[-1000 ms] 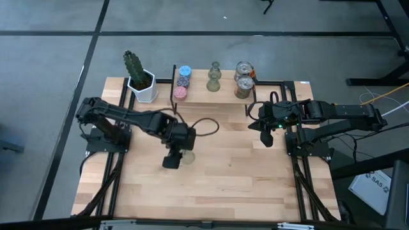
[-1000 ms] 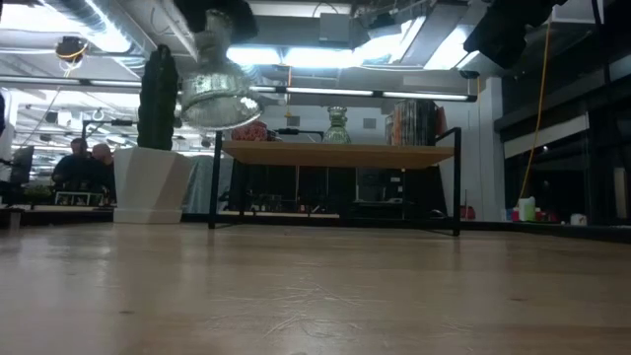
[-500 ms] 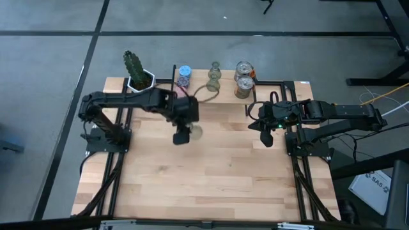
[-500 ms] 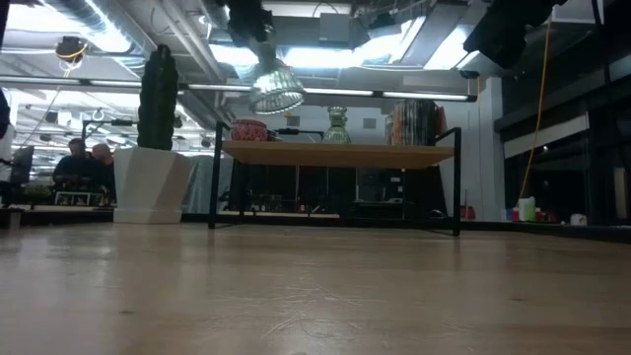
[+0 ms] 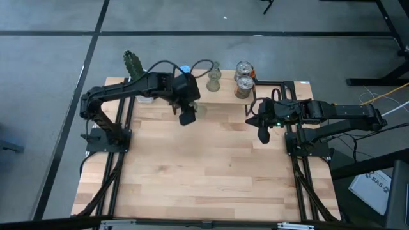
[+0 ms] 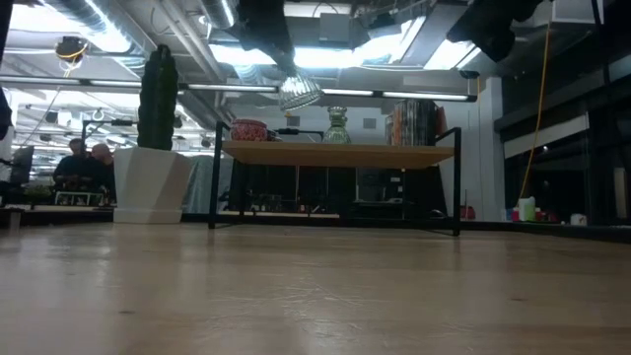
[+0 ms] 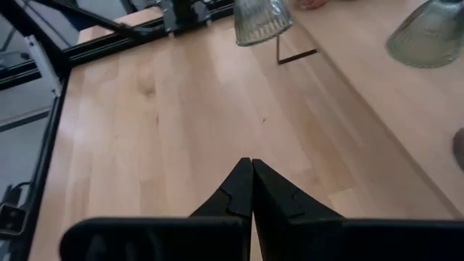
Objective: Pick & Place candle stick holders
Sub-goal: Put the green glass candle holder aligned with the other green glass candle holders on the shelf
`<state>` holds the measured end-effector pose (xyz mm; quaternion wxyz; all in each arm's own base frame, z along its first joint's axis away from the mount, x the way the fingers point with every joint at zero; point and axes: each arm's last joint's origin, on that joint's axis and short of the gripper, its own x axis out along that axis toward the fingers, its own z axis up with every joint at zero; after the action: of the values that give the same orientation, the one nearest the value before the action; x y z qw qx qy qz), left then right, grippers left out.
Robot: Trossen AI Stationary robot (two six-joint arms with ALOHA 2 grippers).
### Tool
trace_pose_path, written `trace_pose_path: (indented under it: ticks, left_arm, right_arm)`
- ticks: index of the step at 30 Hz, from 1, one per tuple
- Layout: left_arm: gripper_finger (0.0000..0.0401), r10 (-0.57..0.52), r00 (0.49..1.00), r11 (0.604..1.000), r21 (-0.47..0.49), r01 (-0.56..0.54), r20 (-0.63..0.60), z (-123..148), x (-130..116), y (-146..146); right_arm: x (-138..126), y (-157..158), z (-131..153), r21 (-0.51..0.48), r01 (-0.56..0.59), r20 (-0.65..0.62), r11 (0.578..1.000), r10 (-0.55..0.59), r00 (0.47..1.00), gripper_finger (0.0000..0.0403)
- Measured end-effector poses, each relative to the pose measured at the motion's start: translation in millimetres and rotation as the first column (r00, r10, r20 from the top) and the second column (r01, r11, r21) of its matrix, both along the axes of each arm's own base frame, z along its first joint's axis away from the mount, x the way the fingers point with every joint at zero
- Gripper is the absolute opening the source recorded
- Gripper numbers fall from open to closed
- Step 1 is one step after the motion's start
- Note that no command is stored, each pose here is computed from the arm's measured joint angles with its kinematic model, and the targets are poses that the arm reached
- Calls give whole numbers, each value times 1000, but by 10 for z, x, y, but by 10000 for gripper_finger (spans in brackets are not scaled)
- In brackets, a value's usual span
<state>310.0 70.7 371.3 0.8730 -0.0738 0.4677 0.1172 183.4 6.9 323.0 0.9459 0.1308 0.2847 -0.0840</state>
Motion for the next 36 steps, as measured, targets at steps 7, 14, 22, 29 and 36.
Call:
trace_pose_path:
  ticks: [7, 14, 22, 29, 36]
  left_arm:
    - [180, 63, 995, 997, 28, -66, 79, 47, 5, 235]
    - [180, 114, 988, 992, 39, -119, 108, 48, -9, 433]
    - [180, 184, 981, 980, 62, -188, 55, -118, 69, 639]
    - [180, 214, 977, 976, 46, -214, 8, -278, 143, 761]
    - [180, 215, 977, 976, 43, -215, 6, -287, 138, 790]
  right_arm:
    - [-1, -4, -1, 28, 36, 2, 999, -36, 999, 8]
    - [-2, -4, -3, 37, 42, 1, 998, -42, 999, 8]
    - [-3, -4, -5, 37, 43, -2, 998, -42, 999, 8]
    - [-3, -4, -6, 37, 43, -2, 998, -42, 999, 8]
    - [-3, -4, -5, 37, 43, -2, 998, -43, 999, 8]
